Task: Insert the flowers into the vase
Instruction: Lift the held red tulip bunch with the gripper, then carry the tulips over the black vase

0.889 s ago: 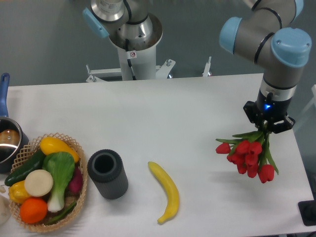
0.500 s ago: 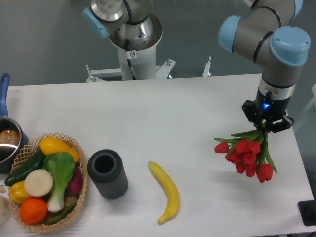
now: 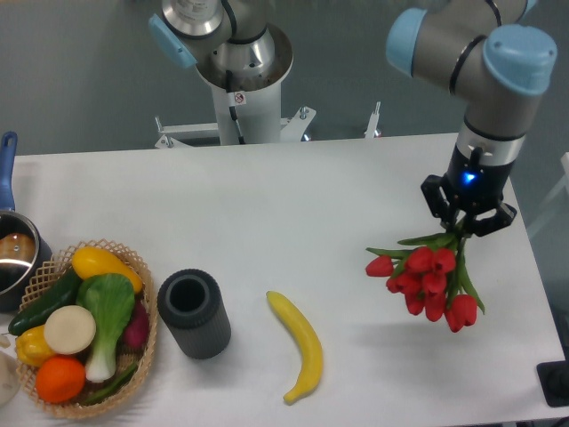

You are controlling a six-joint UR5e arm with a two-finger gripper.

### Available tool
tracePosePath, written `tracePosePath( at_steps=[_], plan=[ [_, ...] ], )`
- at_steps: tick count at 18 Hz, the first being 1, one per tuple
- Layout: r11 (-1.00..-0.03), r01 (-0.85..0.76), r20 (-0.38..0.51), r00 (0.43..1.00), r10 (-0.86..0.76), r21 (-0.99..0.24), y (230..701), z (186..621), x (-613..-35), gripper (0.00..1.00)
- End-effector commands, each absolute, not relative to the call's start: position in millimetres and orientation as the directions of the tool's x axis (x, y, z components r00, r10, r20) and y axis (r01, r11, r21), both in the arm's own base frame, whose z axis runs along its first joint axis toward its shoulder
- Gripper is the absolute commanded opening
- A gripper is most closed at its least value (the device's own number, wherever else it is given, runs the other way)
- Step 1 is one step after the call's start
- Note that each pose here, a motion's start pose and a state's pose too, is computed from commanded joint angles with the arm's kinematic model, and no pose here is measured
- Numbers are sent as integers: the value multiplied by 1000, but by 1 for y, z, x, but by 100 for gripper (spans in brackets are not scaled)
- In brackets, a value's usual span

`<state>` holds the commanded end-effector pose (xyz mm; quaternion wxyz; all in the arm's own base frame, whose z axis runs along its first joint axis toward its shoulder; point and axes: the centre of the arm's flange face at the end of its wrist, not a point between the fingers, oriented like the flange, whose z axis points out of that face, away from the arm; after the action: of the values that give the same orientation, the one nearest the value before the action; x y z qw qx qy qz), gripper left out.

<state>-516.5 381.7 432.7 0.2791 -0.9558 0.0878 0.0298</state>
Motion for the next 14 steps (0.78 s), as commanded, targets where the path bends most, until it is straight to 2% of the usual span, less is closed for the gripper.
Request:
tracePosePath(
  at_steps=[4,8,14],
  plan=[
    [-722,-87,-16,994,-105,-686,395,458,-494,0],
    [-531,43,133,982,-132,-846,420,478,-472,0],
    [-438,53,160,964,-211,-897,461,496,-434,0]
  ],
)
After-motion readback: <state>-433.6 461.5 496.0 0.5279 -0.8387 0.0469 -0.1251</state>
